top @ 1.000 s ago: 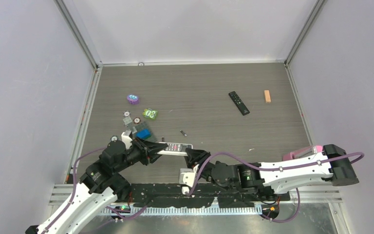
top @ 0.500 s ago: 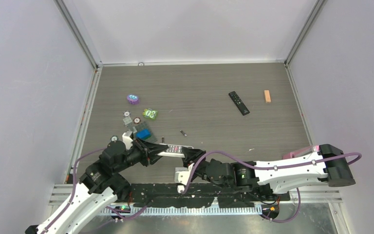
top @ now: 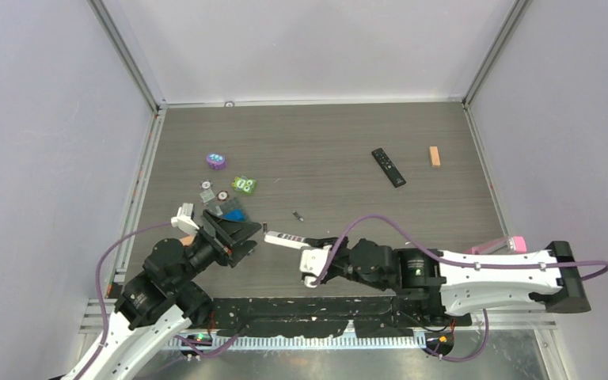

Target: Load the batteries into the remote control

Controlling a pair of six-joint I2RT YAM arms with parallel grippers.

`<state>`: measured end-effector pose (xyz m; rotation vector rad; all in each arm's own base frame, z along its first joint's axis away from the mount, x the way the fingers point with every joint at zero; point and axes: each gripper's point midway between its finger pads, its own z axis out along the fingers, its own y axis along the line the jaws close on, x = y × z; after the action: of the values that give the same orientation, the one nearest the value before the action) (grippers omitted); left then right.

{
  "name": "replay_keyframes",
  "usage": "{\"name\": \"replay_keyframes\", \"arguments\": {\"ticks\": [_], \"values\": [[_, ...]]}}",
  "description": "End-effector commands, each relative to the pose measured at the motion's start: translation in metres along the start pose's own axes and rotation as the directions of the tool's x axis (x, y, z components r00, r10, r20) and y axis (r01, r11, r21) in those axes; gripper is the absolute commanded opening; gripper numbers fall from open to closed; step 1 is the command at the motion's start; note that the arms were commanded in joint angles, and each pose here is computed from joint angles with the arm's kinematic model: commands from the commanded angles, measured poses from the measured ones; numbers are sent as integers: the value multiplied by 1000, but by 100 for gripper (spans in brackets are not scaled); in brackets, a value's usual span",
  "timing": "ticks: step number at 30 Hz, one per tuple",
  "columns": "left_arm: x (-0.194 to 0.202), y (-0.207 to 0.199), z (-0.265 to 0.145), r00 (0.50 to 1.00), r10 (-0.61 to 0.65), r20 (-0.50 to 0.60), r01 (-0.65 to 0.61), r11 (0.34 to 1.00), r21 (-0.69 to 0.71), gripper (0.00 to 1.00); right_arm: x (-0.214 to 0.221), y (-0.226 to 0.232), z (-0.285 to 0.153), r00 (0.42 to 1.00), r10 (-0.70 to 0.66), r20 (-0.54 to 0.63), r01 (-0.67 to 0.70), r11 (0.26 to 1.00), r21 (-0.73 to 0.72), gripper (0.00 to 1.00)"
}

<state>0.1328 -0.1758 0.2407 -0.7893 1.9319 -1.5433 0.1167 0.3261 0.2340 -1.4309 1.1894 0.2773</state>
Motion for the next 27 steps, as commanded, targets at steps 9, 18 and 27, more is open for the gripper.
{"name": "replay_keyframes", "arguments": {"ticks": [9, 18, 27], "values": [[18, -87, -39, 415, 909, 23, -869, 389, 306, 95, -21, 35, -44, 802, 579, -145, -585, 715, -382, 5], [73, -81, -43, 162, 978, -131, -738, 208, 642, 89, -59, 60, -55, 753, 589, -294, -624, 495, -605, 5], [87, -55, -40, 190, 970, -148, -665, 239, 707, 81, -96, 57, -56, 710, 632, -310, -619, 352, -702, 5]]}}
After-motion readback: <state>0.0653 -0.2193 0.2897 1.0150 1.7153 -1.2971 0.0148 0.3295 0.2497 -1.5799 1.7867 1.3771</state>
